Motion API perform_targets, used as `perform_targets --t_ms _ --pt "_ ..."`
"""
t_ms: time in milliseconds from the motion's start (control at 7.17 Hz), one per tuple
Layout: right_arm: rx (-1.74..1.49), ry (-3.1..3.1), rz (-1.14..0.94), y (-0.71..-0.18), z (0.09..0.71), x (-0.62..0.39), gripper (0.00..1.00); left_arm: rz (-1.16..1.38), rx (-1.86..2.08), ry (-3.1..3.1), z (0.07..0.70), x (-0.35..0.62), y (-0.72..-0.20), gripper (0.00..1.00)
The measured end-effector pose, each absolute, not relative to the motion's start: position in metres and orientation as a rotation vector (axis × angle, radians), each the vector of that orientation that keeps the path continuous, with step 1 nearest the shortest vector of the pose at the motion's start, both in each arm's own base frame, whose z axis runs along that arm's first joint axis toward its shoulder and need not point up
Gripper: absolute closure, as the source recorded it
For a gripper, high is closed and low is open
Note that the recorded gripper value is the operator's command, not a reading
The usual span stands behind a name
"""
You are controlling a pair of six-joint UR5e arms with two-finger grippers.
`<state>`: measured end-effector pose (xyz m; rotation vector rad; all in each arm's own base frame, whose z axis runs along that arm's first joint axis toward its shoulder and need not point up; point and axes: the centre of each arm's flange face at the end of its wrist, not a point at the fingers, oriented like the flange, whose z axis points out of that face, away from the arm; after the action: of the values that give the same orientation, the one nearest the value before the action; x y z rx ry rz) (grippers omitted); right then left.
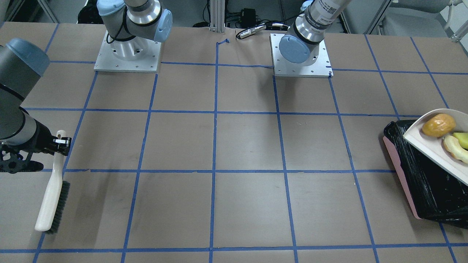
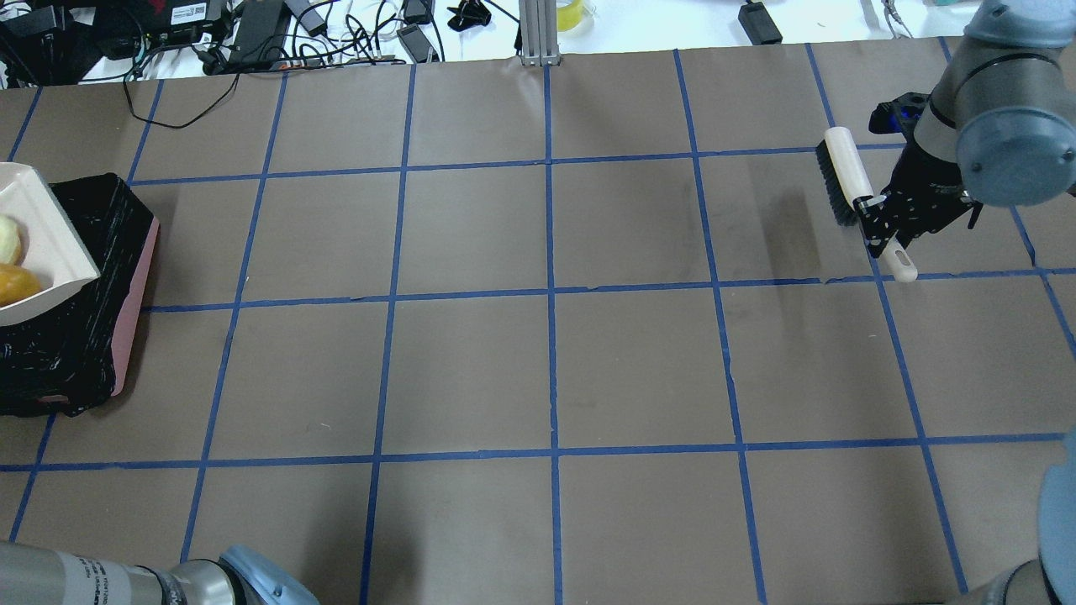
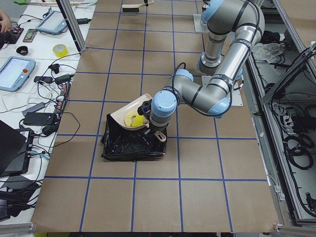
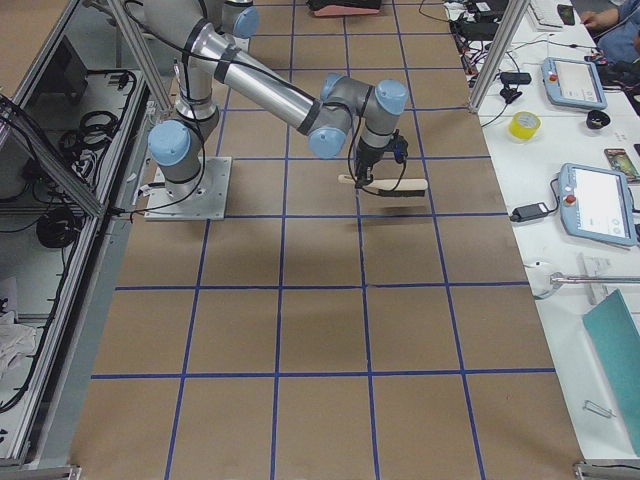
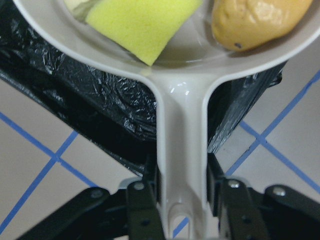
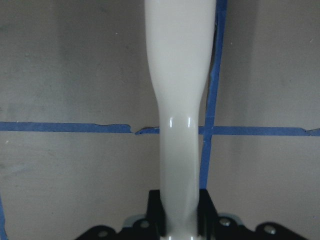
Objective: Sweep and dump trash into bin
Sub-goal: 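Carry the dustpan to the trash bag with left gripper while right returns brush, then tilt the dustpan over the trash bag with left gripper while right releases brush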
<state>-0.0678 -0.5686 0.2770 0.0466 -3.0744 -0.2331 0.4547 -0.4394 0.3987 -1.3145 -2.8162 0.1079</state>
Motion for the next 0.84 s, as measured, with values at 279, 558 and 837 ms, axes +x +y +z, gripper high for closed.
perform_targets --t_ms 279,558,837 --pt "0.014 -3.055 -0.244 -0.570 0.265 -0.085 1.00 -0.095 -1.498 -2.825 0.426 0.490 -0.444 1.00" --pt "0.008 -3.057 -0.252 -0.572 0.259 -0.089 1.00 -0.298 -1.694 -2.777 0.430 0.495 -0.460 1.00" --pt "0.018 -3.063 -0.272 -0.574 0.250 -0.089 1.00 -0.543 -1.936 -2.659 0.430 0.458 -0.495 1.00"
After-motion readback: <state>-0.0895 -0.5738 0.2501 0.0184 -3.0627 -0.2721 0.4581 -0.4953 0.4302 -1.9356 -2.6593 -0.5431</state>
